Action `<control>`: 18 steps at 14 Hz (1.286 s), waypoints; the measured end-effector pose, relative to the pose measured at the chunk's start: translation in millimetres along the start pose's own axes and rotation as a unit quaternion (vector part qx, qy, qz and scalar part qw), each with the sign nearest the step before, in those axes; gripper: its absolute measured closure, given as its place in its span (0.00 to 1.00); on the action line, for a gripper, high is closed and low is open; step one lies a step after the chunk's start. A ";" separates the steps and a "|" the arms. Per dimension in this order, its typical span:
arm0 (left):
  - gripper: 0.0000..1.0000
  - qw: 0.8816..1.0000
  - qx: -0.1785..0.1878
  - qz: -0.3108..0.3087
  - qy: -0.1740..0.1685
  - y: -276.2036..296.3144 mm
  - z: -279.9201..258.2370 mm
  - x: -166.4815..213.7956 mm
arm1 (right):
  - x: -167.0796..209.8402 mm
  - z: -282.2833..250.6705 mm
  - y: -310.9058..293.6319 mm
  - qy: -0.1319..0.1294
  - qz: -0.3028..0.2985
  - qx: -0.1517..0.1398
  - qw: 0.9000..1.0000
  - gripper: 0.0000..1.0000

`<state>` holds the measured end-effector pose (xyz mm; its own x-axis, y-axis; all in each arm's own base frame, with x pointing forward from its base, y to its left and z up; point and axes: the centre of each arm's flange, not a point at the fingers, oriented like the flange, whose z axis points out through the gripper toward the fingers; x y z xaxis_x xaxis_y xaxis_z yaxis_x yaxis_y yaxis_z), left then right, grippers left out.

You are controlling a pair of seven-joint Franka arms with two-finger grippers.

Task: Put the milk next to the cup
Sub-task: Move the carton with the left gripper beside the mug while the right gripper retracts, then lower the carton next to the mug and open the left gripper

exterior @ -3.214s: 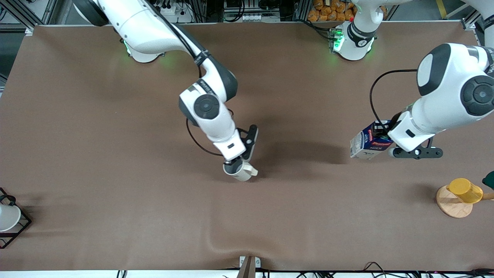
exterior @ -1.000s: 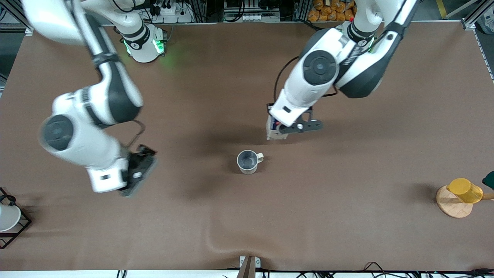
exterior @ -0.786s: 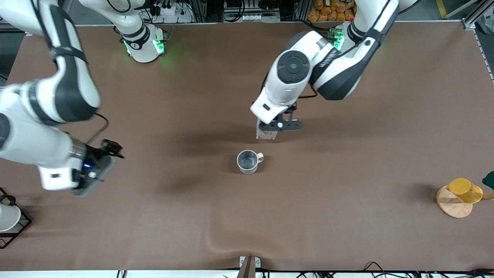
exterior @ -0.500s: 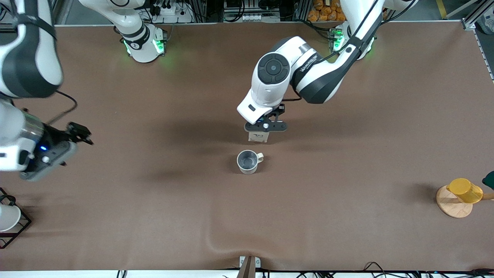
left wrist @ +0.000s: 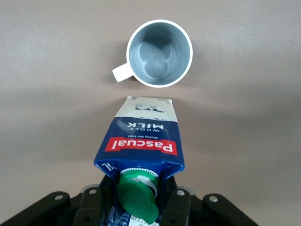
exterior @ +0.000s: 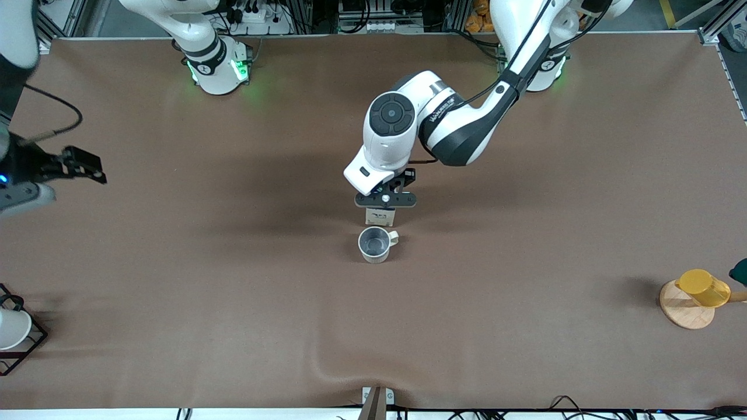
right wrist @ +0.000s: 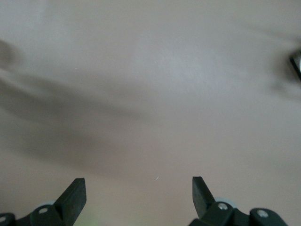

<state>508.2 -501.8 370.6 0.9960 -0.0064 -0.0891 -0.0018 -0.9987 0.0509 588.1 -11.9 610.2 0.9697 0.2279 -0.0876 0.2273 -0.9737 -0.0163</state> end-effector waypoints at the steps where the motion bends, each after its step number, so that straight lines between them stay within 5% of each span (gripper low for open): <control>1: 0.56 1.000 0.001 -0.002 0.000 -2.0 1.3 2.3 | -9.2 -9.0 1.4 0.001 0.033 0.000 0.999 0.00; 5: 0.56 1.000 0.005 -0.010 0.001 -8.0 8.9 11.5 | -32.1 -32.2 0.3 0.008 0.125 0.008 0.992 0.00; 9: 0.53 1.000 0.005 -0.009 -0.003 -4.9 20.3 13.1 | -49.3 -54.1 -3.1 0.025 0.133 0.008 0.991 0.00; 15: 0.00 1.000 -0.001 -0.005 0.002 1.6 18.5 11.9 | -56.5 -44.8 22.7 0.019 0.114 0.010 0.993 0.00; 18: 0.00 0.999 -0.020 -0.013 0.029 -3.0 -21.3 20.5 | -53.3 -38.9 23.5 0.022 0.115 0.009 0.993 0.00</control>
<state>530.5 -497.8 389.8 0.9992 0.0228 -0.0336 0.0257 -0.9957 0.0893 545.2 -46.7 653.2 0.9988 0.0000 -0.0481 -0.0009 -0.9998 -0.0193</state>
